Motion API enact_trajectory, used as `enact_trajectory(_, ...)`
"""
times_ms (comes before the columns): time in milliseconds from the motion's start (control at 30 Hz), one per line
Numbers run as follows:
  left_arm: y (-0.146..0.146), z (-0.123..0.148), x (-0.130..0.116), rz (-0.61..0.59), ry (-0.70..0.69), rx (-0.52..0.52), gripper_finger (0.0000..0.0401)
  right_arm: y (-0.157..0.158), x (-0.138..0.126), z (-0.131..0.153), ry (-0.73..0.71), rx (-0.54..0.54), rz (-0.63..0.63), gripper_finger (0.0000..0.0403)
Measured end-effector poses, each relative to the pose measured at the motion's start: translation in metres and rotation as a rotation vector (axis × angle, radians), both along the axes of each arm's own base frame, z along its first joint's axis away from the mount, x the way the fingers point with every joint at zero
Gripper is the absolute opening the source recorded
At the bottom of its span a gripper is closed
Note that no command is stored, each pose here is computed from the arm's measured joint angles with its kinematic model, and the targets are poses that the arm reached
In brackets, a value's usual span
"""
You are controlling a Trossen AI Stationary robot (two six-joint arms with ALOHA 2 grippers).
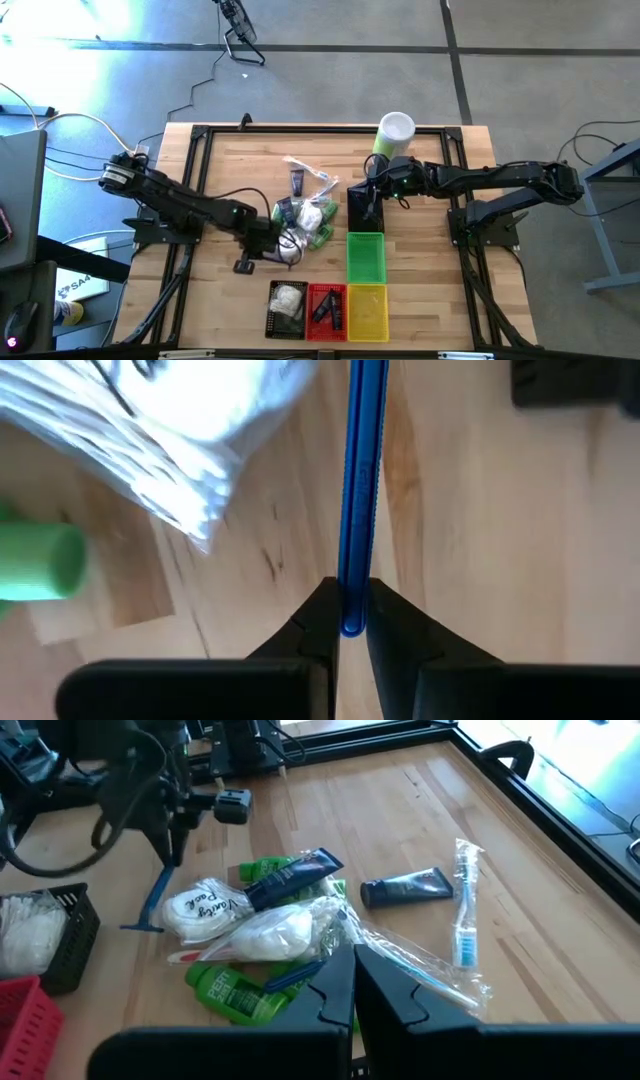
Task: Pick & Place Travel size toiletries
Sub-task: Put the razor into the top black bin
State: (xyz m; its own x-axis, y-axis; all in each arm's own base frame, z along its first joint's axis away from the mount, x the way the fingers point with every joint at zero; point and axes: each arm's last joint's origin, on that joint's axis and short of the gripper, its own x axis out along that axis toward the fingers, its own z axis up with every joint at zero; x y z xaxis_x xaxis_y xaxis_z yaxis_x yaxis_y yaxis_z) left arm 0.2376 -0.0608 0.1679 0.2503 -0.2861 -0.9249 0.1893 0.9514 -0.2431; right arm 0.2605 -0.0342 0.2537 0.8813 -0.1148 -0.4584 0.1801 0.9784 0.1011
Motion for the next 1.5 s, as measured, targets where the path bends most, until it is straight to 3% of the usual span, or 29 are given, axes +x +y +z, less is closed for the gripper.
enact_trajectory(333, -0.002, 0.036, 0.018, -0.018, -0.079, 0.065, 0.0031, 0.0, -0.002, -0.004, 0.047, -0.02, 0.017, 0.0002)
enact_trajectory(567, 0.006, 0.059, 0.031, -0.011, -0.179, 0.182, 0.0031, 0.002, -0.003, -0.005, 0.063, -0.023, 0.096, 0.0002)
enact_trajectory(1000, 0.09, 0.099, 0.055, 0.035, -0.392, 0.235, 0.003, 0.004, -0.016, 0.004, 0.072, -0.05, 0.121, 0.0002)
enact_trajectory(1267, 0.134, 0.139, 0.065, 0.11, -0.642, 0.21, 0.003, 0.007, -0.036, 0.02, 0.05, -0.061, 0.115, 0.0002)
enact_trajectory(1500, 0.146, 0.169, 0.073, 0.052, -0.91, 0.147, 0.003, 0.007, -0.039, 0.027, -0.004, -0.091, 0.122, 0.0002)
